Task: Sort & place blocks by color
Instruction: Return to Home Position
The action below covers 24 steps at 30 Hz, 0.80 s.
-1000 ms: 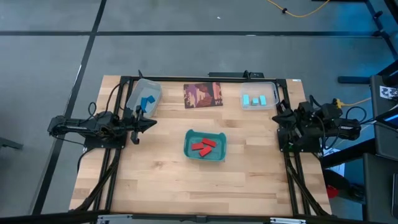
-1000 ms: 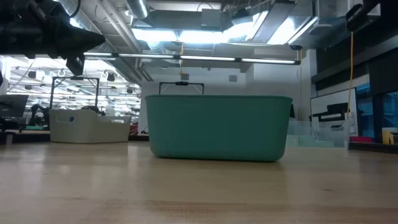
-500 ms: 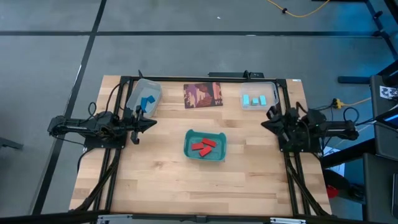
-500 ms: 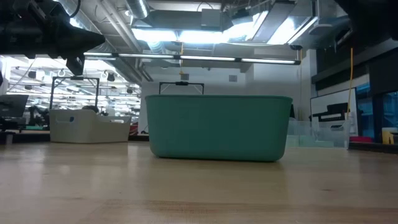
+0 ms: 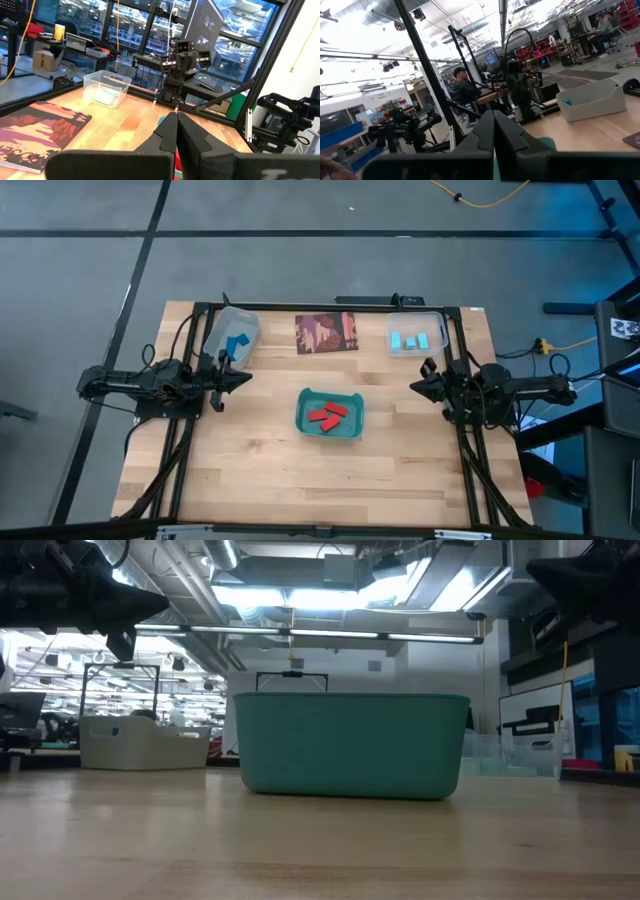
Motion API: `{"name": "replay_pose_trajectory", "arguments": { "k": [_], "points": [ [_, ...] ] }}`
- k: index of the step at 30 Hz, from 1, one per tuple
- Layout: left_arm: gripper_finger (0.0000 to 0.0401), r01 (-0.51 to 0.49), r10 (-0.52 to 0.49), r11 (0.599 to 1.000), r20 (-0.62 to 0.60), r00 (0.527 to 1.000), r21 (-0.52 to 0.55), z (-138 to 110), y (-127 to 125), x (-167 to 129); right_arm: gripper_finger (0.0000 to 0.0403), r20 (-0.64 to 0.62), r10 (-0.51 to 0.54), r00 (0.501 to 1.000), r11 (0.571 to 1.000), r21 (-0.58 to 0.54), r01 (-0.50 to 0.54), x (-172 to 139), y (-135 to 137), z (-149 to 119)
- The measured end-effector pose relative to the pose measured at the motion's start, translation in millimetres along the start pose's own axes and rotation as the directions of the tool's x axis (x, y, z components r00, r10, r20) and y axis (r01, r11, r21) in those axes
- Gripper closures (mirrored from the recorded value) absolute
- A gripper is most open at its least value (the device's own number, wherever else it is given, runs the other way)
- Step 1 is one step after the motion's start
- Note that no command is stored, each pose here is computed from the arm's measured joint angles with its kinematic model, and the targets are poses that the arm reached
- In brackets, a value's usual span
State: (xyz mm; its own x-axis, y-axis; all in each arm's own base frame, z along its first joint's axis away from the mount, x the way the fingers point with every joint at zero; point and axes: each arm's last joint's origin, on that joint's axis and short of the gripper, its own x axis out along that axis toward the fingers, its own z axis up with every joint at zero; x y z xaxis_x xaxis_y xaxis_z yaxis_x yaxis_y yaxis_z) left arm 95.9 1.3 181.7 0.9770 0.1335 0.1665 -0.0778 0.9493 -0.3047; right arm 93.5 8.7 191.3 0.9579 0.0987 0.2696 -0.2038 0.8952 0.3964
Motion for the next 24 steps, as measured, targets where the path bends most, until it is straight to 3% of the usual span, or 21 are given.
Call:
{"name": "replay_pose_trajectory", "arguments": {
  "k": [10,16,24],
  "points": [
    [0.0401,0.0,0.0,1.0,0.0,1.0,0.0,0,0,0,0.0402,-0.049,-0.013,0.999,0.993,-0.114,0.007,0,-2,-4],
    [0.0401,0.001,-0.001,1.0,0.0,1.0,0.0,0,0,0,0.0402,-0.17,-0.069,0.983,0.992,-0.118,0.049,-2,-7,-16],
    [0.0401,0.001,-0.001,1.0,0.0,1.0,0.0,0,0,0,0.0402,-0.232,-0.096,0.968,0.99,-0.125,0.069,-3,-10,-22]
  ]
}}
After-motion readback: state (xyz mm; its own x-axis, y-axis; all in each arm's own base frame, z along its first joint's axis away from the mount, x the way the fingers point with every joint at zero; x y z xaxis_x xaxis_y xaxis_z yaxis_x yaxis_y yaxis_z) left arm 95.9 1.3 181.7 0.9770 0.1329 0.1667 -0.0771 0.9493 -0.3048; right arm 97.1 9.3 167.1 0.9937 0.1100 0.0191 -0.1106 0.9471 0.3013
